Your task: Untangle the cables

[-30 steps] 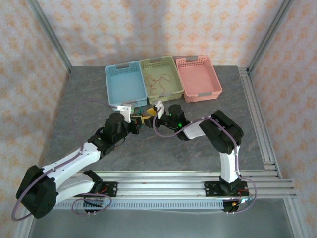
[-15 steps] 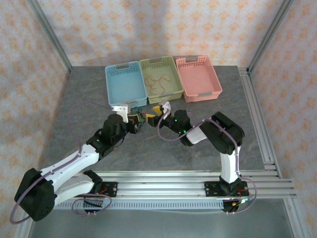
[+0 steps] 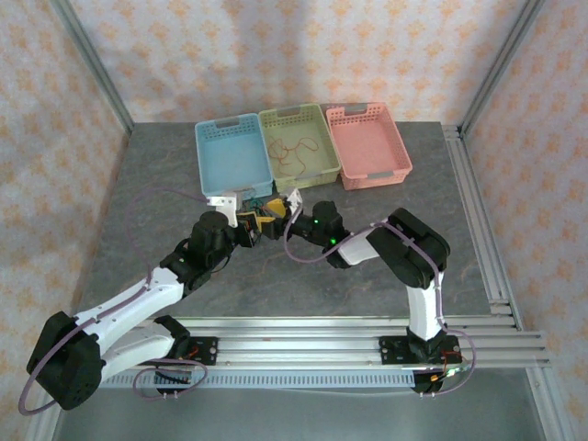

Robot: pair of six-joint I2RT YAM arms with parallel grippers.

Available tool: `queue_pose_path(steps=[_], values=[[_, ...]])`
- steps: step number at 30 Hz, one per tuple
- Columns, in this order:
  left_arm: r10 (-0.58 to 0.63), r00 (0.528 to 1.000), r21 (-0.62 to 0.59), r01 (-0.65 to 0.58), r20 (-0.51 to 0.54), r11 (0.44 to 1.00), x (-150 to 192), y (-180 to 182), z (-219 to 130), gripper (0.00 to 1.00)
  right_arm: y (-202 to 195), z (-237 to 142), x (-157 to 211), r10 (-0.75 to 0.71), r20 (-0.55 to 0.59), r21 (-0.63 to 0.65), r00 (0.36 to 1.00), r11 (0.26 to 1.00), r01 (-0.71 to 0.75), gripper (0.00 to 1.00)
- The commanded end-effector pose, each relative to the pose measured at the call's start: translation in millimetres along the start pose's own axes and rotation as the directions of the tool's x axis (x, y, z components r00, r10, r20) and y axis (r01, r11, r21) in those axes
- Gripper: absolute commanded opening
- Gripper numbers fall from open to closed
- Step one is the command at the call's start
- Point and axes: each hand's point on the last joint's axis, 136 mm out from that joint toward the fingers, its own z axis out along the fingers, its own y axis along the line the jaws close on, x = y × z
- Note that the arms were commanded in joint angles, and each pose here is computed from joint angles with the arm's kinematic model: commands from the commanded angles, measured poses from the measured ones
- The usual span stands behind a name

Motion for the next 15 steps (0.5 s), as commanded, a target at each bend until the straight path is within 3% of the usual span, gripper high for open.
queue_pose_path(steps=[1, 4, 6, 12, 15], values=[[-0.012, 0.999, -0.004, 0.012, 0.03, 1.0, -5.8, -1.3, -2.5, 0.0, 4.6, 10.7, 20.2, -0.029, -0.1, -0.01, 0.995, 1.0, 0.028, 0.63], [-0.013, 0.999, -0.004, 0.013, 0.032, 1.0, -5.7, -0.9, -2.8, 0.0, -4.7, 13.2, 30.6, -0.033, -0.159, 0.029, 0.987, 0.999, 0.038, 0.56], [-0.013, 0.999, -0.007, 0.013, 0.032, 1.0, -5.7, -0.5, -2.9, 0.0, -6.5, 14.2, 30.5, -0.029, -0.167, 0.04, 0.986, 0.999, 0.036, 0.45], [-0.021, 0.999, -0.025, 0.022, 0.034, 0.999, -6.0, 2.8, -3.0, 0.0, -14.5, 8.0, 22.1, -0.057, -0.131, 0.102, 0.99, 0.992, 0.071, 0.03], [-0.03, 0.999, -0.047, 0.032, 0.039, 0.998, -6.0, 7.6, -4.1, 0.0, -29.7, -1.9, 13.5, -0.077, -0.092, 0.193, 0.993, 0.977, 0.094, 0.0]])
